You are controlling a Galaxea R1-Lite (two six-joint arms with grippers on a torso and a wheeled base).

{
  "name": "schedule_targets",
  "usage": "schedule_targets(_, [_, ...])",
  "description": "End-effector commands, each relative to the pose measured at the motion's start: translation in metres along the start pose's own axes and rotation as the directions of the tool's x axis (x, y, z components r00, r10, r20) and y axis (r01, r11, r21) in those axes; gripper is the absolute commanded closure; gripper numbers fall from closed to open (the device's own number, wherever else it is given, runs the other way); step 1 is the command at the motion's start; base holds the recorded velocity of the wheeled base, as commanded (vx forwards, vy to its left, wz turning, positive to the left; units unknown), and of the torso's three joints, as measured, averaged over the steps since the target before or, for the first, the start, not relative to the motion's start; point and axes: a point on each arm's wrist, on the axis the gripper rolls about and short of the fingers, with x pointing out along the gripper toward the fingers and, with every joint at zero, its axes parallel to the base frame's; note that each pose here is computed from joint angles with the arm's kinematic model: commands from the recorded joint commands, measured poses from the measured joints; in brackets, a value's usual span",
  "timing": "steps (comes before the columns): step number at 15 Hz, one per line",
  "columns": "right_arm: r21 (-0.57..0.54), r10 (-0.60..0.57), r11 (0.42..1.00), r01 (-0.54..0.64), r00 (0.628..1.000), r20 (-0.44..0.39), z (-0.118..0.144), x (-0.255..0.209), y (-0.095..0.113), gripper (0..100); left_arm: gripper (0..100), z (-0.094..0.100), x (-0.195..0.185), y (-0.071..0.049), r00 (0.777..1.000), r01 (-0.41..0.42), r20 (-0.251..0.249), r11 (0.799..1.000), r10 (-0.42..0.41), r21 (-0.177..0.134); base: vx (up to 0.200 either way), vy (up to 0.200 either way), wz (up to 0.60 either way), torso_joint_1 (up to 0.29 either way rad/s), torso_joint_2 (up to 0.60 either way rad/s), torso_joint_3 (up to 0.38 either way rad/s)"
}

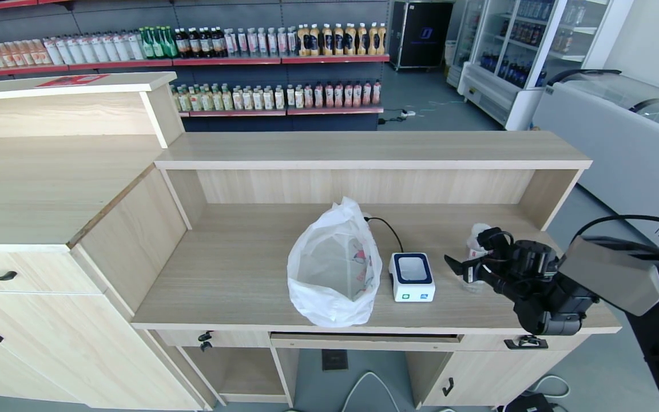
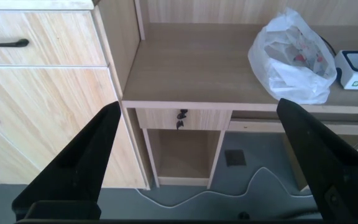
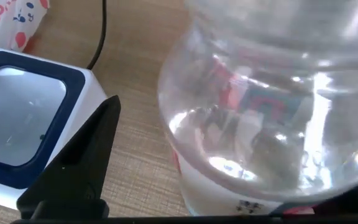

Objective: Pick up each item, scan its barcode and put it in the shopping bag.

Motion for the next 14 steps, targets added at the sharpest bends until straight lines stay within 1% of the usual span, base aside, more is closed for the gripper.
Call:
schedule_targets(1, [0.0,0.007,1.0,-0.007,1.0,0.01,0.004,0.0,0.0,100,0,0.0,0.0,0.0,1.0,0.0,0.0,1.0,0.0,0.0,0.0,0.0,0.0,0.0,0.0,0.0])
schedule_targets(7, [0.005,0.003,1.0,-0.003,1.0,0.023,0.012,-0.001,-0.002,100,0,0.0,0.0,0.0,1.0,0.0,0.0,1.0,0.0,0.0,0.0,0.0,0.0,0.0,0.0,0.0])
schedule_targets(9, [0.022,0.01,1.0,-0.01,1.0,0.028,0.018,-0.003,0.002,100,0,0.0,0.0,0.0,1.0,0.0,0.0,1.0,0.0,0.0,0.0,0.0,0.0,0.0,0.0,0.0])
schedule_targets(11, [0.039,0.009,0.999,-0.01,0.999,0.033,0.025,-0.007,0.002,100,0,0.0,0.0,0.0,1.0,0.0,0.0,1.0,0.0,0.0,0.0,0.0,0.0,0.0,0.0,0.0])
schedule_targets(13, [0.085,0.001,0.996,-0.006,0.998,0.066,0.044,-0.014,0.0,100,0,0.0,0.0,0.0,1.0,0.0,0.0,1.0,0.0,0.0,0.0,0.0,0.0,0.0,0.0,0.0])
schedule_targets(14, [0.106,0.0,0.994,-0.009,0.996,0.088,0.059,-0.021,0.0,100,0,0.0,0.0,0.0,1.0,0.0,0.0,1.0,0.0,0.0,0.0,0.0,0.0,0.0,0.0,0.0])
